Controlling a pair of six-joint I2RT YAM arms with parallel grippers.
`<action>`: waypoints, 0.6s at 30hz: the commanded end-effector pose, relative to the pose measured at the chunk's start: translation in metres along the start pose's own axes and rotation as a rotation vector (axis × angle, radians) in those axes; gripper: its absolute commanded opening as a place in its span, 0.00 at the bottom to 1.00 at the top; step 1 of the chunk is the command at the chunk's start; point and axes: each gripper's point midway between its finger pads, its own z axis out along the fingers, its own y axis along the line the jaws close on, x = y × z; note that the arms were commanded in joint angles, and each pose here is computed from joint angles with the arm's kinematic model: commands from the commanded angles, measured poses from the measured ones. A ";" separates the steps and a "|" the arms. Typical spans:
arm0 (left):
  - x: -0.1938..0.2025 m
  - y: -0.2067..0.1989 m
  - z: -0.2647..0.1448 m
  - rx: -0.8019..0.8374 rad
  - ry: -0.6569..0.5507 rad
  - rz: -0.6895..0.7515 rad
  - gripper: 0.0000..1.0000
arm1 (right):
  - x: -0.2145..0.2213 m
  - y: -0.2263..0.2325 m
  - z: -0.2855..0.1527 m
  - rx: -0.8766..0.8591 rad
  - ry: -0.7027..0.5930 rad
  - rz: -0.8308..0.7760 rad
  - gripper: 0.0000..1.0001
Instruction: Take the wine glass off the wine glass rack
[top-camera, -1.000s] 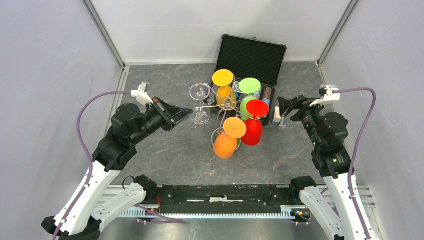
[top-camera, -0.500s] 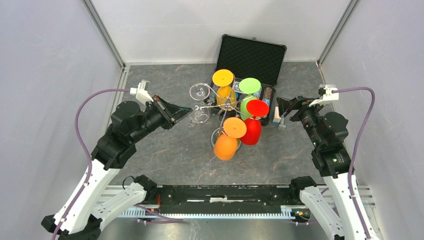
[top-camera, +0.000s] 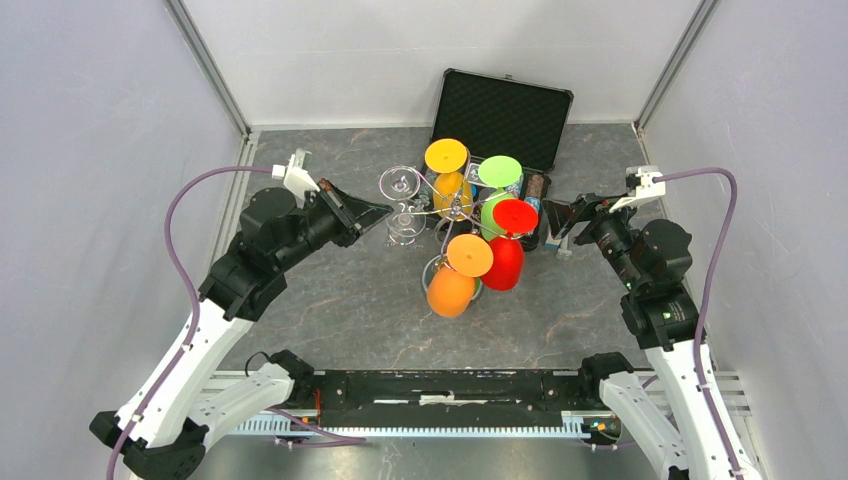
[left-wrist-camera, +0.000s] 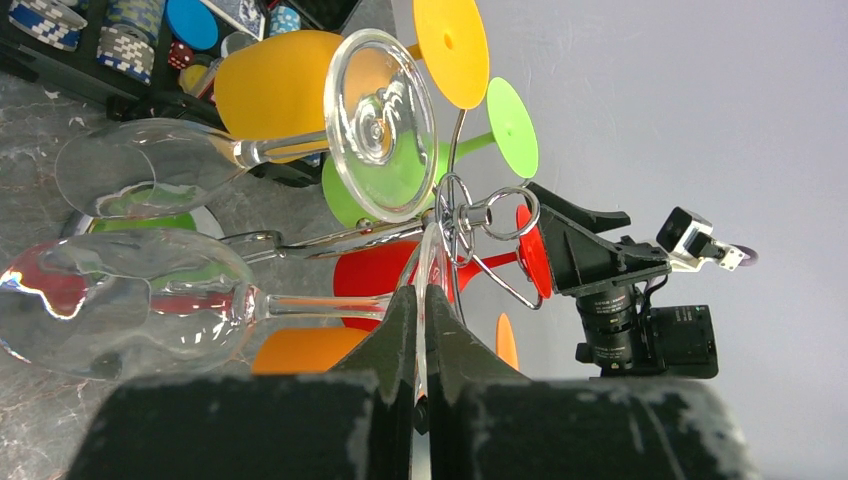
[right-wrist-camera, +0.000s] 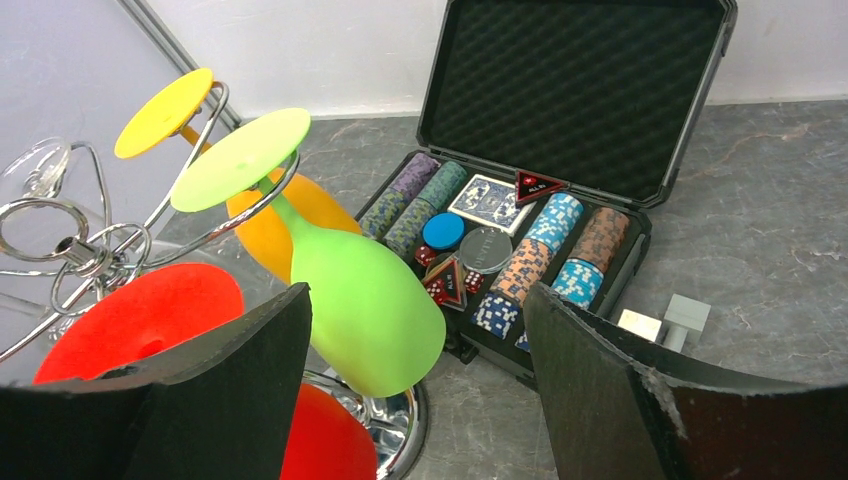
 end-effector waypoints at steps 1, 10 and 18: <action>-0.015 -0.048 -0.011 0.165 -0.032 0.057 0.02 | -0.019 0.016 -0.005 -0.068 -0.050 -0.010 0.82; 0.000 -0.059 -0.008 0.217 0.064 0.046 0.02 | -0.025 0.032 -0.009 -0.152 -0.068 -0.006 0.83; 0.013 -0.062 -0.005 0.266 0.132 -0.010 0.02 | -0.029 0.052 -0.015 -0.262 -0.093 -0.008 0.84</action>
